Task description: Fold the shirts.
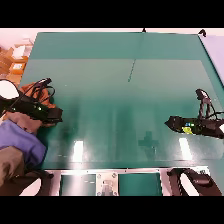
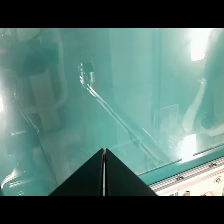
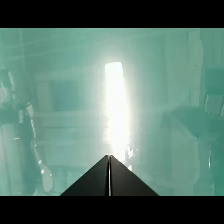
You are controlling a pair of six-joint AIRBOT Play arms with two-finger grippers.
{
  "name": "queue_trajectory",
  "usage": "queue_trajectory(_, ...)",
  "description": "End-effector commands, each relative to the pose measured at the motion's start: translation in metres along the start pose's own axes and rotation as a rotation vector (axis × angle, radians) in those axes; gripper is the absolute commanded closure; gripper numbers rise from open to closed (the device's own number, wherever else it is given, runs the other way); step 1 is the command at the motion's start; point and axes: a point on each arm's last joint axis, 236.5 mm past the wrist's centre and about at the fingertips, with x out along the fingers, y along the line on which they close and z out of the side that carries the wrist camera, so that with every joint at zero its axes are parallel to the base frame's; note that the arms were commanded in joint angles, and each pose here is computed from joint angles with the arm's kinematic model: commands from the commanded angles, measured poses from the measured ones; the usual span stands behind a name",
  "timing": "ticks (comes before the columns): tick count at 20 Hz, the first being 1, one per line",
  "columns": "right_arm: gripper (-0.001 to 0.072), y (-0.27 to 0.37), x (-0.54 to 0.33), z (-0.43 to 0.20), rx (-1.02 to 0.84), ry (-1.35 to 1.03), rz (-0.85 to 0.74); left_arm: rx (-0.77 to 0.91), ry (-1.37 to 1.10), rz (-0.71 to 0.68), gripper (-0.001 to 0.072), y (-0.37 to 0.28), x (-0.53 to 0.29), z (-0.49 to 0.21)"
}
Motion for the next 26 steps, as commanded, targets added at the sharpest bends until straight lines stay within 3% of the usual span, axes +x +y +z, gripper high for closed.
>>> queue_trajectory(1,0.0701,0.000,0.000,0.000,0.000,0.000,0.001,0.000,0.000,0.000,0.0687,0.000,0.000,0.000)
queue_trajectory(14,0.0701,-0.002,0.000,0.005,-0.034,-0.021,-0.008,0.000,-0.005,0.001,0.0687,0.000,0.000,0.001)
queue_trajectory(18,0.0701,-0.001,0.000,0.005,-0.033,-0.023,-0.005,-0.021,-0.158,0.001,0.0687,0.001,-0.003,0.037)
queue_trajectory(20,0.0701,-0.001,0.000,0.005,-0.034,-0.023,-0.006,-0.011,-0.314,0.096,0.0686,0.024,-0.018,0.074)
queue_trajectory(21,0.0699,-0.001,0.000,0.006,-0.033,-0.028,-0.005,0.011,-0.402,0.217,0.0491,0.053,-0.037,0.094)
queue_trajectory(22,0.0686,-0.001,0.000,0.011,-0.033,-0.049,-0.003,-0.025,-0.491,0.312,0.0006,0.080,-0.059,0.113)
queue_trajectory(23,0.0601,0.000,-0.001,0.018,-0.033,-0.078,-0.002,-0.083,-0.559,0.388,-0.0013,0.110,-0.080,0.128)
queue_trajectory(24,0.0431,0.000,-0.001,0.025,-0.033,-0.106,0.000,-0.098,-0.562,0.446,-0.0013,0.136,-0.089,0.134)
queue_trajectory(26,0.0222,0.002,-0.003,0.038,-0.033,-0.162,0.004,-0.150,-0.500,0.501,-0.0013,0.188,-0.082,0.137)
